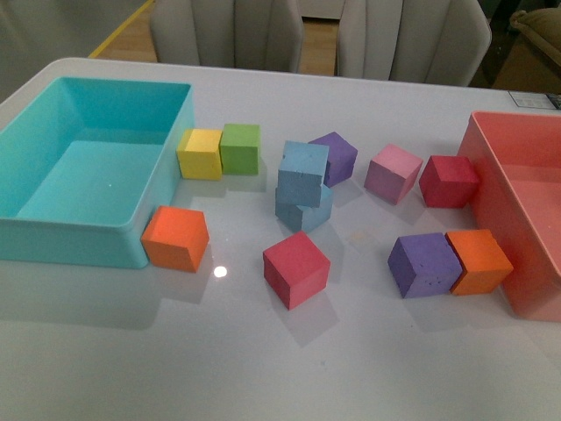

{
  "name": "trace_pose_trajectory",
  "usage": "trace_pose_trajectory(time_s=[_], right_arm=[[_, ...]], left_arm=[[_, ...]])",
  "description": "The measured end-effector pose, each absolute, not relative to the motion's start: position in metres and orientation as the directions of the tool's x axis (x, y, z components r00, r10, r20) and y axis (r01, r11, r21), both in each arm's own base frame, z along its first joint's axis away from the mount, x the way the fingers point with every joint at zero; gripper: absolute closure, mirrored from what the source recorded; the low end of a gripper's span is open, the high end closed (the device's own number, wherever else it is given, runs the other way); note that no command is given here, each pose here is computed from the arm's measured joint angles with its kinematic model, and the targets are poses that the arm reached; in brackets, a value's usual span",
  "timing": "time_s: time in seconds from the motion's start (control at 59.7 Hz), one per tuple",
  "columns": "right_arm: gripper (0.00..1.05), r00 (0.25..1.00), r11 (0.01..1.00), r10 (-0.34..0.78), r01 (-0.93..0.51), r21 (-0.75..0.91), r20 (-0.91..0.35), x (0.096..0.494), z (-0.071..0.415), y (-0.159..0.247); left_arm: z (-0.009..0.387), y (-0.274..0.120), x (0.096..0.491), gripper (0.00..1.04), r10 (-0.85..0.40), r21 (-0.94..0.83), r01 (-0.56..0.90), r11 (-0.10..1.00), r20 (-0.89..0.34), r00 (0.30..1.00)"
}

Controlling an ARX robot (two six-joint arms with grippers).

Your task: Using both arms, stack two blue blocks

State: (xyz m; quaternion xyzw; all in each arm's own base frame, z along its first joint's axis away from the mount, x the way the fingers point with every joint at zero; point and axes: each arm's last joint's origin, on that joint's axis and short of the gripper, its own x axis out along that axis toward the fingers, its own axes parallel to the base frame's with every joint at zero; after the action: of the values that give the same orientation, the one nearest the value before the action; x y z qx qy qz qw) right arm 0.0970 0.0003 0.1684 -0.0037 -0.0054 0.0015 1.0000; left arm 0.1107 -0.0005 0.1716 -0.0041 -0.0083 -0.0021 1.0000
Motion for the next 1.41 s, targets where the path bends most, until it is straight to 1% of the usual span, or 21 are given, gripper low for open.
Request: trace_pose_trajectory(time_s=[0.167, 0.218, 0.318, 0.72, 0.737, 0.804, 0.82, 0.871, 0.887, 0.954, 0.971, 1.021, 1.038, 1.222, 1.256, 1.306, 1.407], right_arm=[[0.09, 1.0, 1.0, 0.003, -0.003, -0.007, 0.011, 0.097, 0.168, 0.0], [0.09, 1.0, 1.0, 0.003, -0.003, -0.007, 0.011, 0.097, 0.168, 0.0], [0.09, 1.0, 1.0, 0.003, -0.003, -0.007, 0.011, 0.097, 0.168, 0.0], [0.09, 1.0, 1.0, 0.003, -0.003, -0.007, 0.011, 0.097, 0.168, 0.0], [0.09, 1.0, 1.0, 0.003, -0.003, -0.007, 0.011, 0.097, 0.168, 0.0], [0.09, 1.0, 1.0, 0.003, -0.003, -0.007, 0.011, 0.097, 0.168, 0.0], [0.09, 1.0, 1.0, 0.003, -0.003, -0.007, 0.011, 0.097, 0.168, 0.0], [0.09, 1.0, 1.0, 0.003, -0.003, -0.007, 0.011, 0.097, 0.168, 0.0], [0.09, 1.0, 1.0, 0.003, -0.003, -0.007, 0.011, 0.097, 0.168, 0.0], [0.09, 1.0, 1.0, 0.003, -0.003, -0.007, 0.011, 0.097, 0.168, 0.0], [0.09, 1.0, 1.0, 0.003, -0.003, -0.007, 0.011, 0.097, 0.168, 0.0], [0.09, 1.0, 1.0, 0.003, -0.003, -0.007, 0.011, 0.097, 0.168, 0.0], [0.09, 1.0, 1.0, 0.003, -0.003, -0.007, 0.011, 0.097, 0.168, 0.0], [0.09, 1.0, 1.0, 0.003, -0.003, -0.007, 0.011, 0.097, 0.168, 0.0], [0.09, 1.0, 1.0, 0.003, -0.003, -0.007, 0.011, 0.097, 0.168, 0.0], [0.09, 1.0, 1.0, 0.003, -0.003, -0.007, 0.011, 0.097, 0.168, 0.0], [0.09, 1.0, 1.0, 0.003, -0.003, -0.007, 0.011, 0.097, 0.168, 0.0]], left_arm=[[0.171, 0.0, 0.107, 1.03, -0.004, -0.008, 0.004, 1.0, 0.014, 1.0], [0.167, 0.0, 0.102, 1.03, -0.005, -0.008, 0.004, 1.0, -0.018, 1.0], [0.168, 0.0, 0.097, 1.03, -0.005, -0.008, 0.005, 1.0, 0.009, 1.0], [0.168, 0.0, 0.097, 1.02, -0.005, -0.009, 0.005, 1.0, 0.01, 1.0], [0.168, 0.0, 0.097, 1.01, -0.004, -0.008, 0.004, 1.0, 0.01, 1.0], [0.168, 0.0, 0.097, 0.87, -0.005, -0.008, 0.005, 1.0, 0.01, 1.0], [0.168, 0.0, 0.097, 0.85, -0.005, -0.008, 0.005, 1.0, 0.01, 1.0], [0.168, 0.0, 0.097, 0.74, -0.005, -0.008, 0.005, 1.0, 0.01, 1.0], [0.168, 0.0, 0.097, 0.72, -0.005, -0.008, 0.005, 1.0, 0.01, 1.0], [0.168, 0.0, 0.097, 0.58, -0.005, -0.008, 0.005, 1.0, 0.01, 1.0], [0.168, 0.0, 0.097, 0.57, -0.005, -0.008, 0.005, 1.0, 0.01, 1.0], [0.168, 0.0, 0.097, 0.46, -0.005, -0.008, 0.005, 1.0, 0.01, 1.0], [0.168, 0.0, 0.097, 0.44, -0.004, -0.008, 0.004, 1.0, 0.01, 1.0], [0.168, 0.0, 0.097, 0.09, -0.005, -0.008, 0.005, 1.0, 0.01, 1.0], [0.168, 0.0, 0.097, 0.07, -0.005, -0.006, 0.005, 1.0, 0.01, 1.0], [0.168, 0.0, 0.097, 0.1, -0.005, -0.006, 0.005, 1.0, 0.01, 1.0], [0.168, 0.0, 0.097, 0.09, -0.005, -0.006, 0.005, 1.0, 0.01, 1.0]])
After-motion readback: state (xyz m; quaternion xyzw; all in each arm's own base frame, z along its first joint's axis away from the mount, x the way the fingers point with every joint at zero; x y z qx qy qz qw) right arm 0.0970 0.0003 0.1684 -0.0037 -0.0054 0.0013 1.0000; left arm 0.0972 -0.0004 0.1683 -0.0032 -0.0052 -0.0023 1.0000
